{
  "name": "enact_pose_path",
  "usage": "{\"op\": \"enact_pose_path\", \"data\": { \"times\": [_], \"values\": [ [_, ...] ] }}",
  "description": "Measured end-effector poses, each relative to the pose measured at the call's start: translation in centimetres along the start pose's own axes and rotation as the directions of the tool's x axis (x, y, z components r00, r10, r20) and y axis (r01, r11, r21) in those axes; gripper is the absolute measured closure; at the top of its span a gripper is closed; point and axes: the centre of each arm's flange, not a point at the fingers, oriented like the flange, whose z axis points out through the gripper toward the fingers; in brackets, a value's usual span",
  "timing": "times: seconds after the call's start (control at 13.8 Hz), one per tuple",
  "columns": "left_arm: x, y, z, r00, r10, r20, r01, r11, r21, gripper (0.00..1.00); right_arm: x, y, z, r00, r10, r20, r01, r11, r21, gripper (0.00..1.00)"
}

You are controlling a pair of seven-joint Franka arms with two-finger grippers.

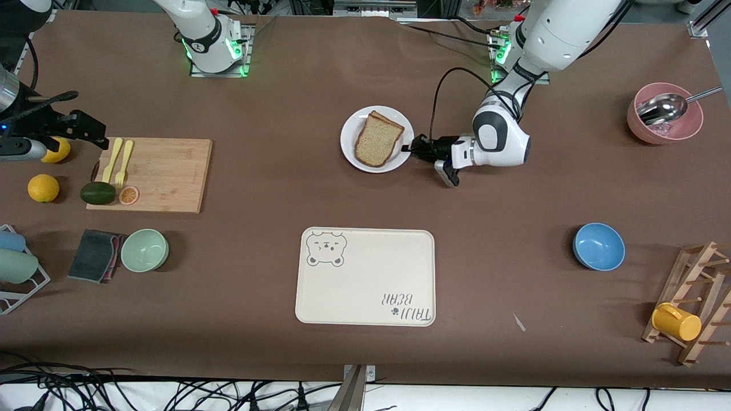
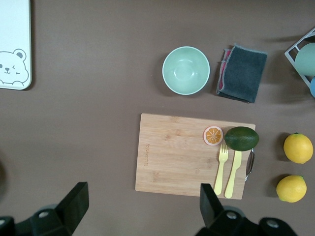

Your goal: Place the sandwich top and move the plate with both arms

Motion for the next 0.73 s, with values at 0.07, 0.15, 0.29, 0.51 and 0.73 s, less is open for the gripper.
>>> {"op": "enact_pose_path", "data": {
  "times": [0.07,0.15,0.29,0.51,0.73],
  "values": [
    [0.1,0.2,-0.1,1.0,0.001,-0.003,-0.001,1.0,0.001,0.96,0.0,0.0,0.0,1.0,0.0,0.0,0.0,1.0,0.0,0.0],
    [0.3,0.4,-0.3,1.0,0.003,-0.007,-0.003,1.0,0.001,0.96,0.0,0.0,0.0,1.0,0.0,0.0,0.0,1.0,0.0,0.0],
    [0.6,0.8,-0.6,1.0,0.003,-0.014,-0.003,1.0,0.001,0.96,0.0,0.0,0.0,1.0,0.0,0.0,0.0,1.0,0.0,0.0],
    [1.8,1.6,-2.2,0.999,-0.008,-0.048,0.008,1.0,-0.014,0.96,0.0,0.0,0.0,1.0,0.0,0.0,0.0,1.0,0.0,0.0],
    [4.4,2.9,-5.0,0.993,-0.033,-0.114,0.03,0.999,-0.026,0.96,0.0,0.0,0.0,1.0,0.0,0.002,0.0,1.0,0.0,0.0]
  ]
}}
